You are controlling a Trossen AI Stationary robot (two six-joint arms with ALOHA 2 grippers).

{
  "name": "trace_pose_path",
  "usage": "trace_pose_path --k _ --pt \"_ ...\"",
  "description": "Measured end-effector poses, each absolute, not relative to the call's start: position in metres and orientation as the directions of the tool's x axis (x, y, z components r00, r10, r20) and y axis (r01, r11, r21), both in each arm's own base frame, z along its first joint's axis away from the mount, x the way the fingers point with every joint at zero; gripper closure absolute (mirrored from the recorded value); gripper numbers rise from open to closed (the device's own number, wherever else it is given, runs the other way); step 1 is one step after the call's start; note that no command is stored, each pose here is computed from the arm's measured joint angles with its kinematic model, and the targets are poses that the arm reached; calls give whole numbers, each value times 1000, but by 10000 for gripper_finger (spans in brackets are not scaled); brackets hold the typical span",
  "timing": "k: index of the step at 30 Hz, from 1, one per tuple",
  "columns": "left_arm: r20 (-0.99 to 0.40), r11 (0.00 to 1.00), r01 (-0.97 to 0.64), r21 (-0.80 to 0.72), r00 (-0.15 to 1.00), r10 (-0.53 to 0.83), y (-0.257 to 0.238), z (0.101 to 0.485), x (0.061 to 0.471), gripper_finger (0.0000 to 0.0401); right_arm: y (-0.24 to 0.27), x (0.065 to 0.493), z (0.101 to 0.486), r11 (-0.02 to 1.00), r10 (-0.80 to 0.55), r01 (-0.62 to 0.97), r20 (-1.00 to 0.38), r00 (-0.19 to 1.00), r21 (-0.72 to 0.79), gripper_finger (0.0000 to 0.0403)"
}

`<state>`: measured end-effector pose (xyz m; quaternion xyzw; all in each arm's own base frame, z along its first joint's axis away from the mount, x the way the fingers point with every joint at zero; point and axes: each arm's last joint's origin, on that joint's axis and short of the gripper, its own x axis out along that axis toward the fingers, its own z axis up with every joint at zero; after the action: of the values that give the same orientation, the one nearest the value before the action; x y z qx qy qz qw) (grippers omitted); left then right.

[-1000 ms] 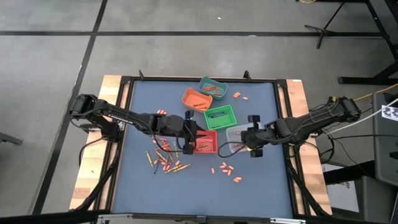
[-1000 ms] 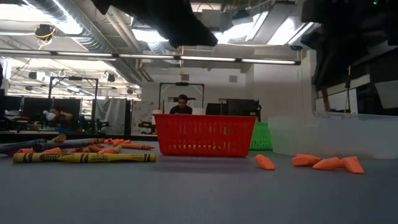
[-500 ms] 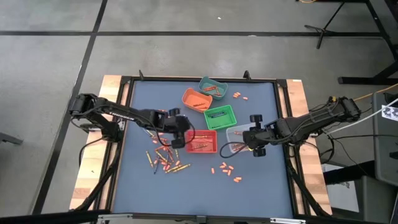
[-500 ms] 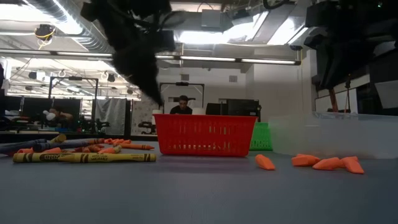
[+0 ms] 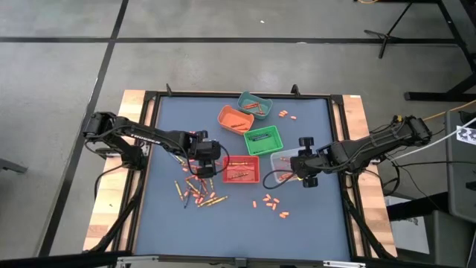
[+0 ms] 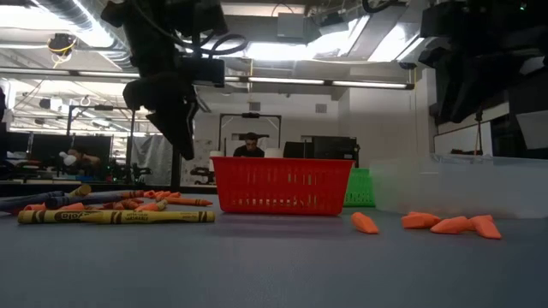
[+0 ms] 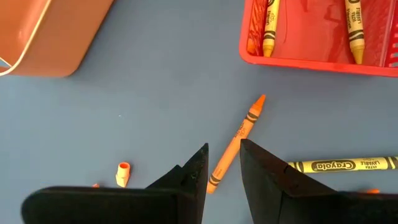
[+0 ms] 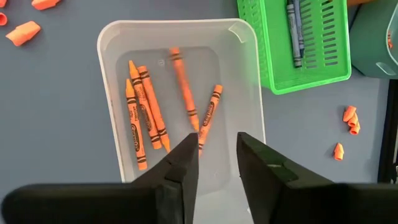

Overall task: Sort crayons
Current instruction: Put the orange crayon into the orange bin

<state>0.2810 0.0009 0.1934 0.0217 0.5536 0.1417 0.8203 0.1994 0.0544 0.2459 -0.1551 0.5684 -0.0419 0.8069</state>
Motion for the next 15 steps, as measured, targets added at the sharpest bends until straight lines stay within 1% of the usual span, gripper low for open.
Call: trace_pose_path --k 3,7,10,15 --pt "-903 959 -207 191 347 255 1 193 281 324 54 199 246 948 -244 -109 -904 350 -298 291" --pt "-915 969 -187 159 341 216 1 190 279 324 54 199 246 948 -244 -109 -904 351 -298 290" --pt "-930 977 -166 130 321 179 3 181 274 324 54 199 246 949 -243 -109 -904 351 -297 290" --pt "-945 979 -184 93 292 144 11 163 264 324 54 199 246 949 -243 -109 -904 351 -297 290"
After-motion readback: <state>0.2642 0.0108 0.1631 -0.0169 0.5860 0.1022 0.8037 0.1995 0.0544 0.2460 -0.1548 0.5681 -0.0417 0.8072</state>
